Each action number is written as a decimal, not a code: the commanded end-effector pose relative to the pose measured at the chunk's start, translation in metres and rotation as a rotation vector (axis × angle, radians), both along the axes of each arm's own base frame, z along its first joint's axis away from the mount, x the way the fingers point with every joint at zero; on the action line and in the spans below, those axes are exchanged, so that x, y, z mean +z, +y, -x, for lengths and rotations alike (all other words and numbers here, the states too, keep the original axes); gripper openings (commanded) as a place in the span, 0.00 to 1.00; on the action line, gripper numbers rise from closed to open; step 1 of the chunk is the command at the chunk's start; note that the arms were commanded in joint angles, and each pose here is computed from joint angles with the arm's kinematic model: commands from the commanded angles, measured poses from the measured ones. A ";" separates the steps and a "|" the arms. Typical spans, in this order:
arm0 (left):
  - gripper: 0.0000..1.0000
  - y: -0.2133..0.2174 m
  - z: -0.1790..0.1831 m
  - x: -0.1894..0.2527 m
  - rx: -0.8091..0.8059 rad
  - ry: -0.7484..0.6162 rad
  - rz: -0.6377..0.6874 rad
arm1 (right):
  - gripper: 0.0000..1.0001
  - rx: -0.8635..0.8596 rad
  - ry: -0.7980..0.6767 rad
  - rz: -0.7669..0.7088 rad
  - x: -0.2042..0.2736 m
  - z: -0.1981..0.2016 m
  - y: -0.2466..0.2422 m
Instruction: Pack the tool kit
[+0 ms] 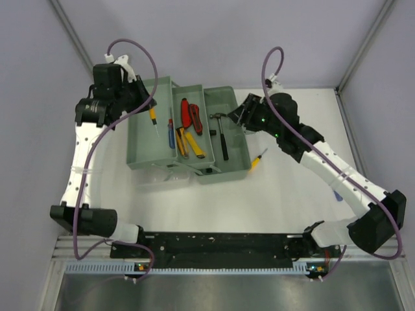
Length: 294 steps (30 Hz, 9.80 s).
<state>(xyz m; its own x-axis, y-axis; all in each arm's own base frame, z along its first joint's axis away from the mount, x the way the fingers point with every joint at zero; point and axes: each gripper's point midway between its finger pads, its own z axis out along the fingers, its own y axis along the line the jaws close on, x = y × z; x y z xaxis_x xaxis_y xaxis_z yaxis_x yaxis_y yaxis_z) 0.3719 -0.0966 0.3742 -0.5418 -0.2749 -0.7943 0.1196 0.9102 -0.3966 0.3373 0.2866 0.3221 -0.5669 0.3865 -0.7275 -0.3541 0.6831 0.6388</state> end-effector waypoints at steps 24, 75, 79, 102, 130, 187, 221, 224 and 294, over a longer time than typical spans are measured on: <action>0.47 0.075 -0.009 -0.104 0.152 0.346 -0.387 | 0.38 -0.538 0.666 0.422 -0.247 -0.019 -0.141; 0.72 -0.108 0.069 0.063 -0.576 -0.226 0.280 | 0.00 -0.092 0.038 0.066 0.006 -0.031 -0.068; 0.72 -0.135 0.078 0.054 -0.659 -0.204 0.320 | 0.00 0.167 -0.107 -0.148 0.061 -0.001 -0.024; 0.06 -0.189 0.096 0.034 -0.781 -0.160 0.404 | 0.02 0.503 -0.259 -0.406 0.132 0.064 0.034; 0.09 0.030 0.022 -0.126 0.154 0.335 -0.329 | 0.67 -0.958 0.501 0.148 -0.156 0.018 -0.316; 0.74 -0.011 0.017 -0.058 -0.099 0.153 -0.199 | 0.72 -1.018 0.823 0.096 -0.296 0.077 -0.402; 0.76 -0.020 0.033 -0.024 -0.129 0.033 -0.114 | 0.66 -0.519 0.867 0.524 -0.313 0.089 -0.291; 0.76 -0.021 0.033 -0.023 -0.133 0.028 -0.111 | 0.66 -0.475 0.887 0.570 -0.317 0.092 -0.289; 0.79 -0.017 0.036 -0.012 -0.129 0.000 -0.134 | 0.61 -0.192 0.843 0.650 -0.298 0.107 -0.189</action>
<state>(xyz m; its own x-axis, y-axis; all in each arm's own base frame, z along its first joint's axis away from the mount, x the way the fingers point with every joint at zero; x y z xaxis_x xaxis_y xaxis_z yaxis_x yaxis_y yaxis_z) 0.3394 -0.1133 0.3335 -0.6385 -0.0888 -0.7645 0.1990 0.9405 -0.2754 0.2532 0.0767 0.0233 -0.9421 0.1743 -0.2865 0.1815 0.9834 0.0013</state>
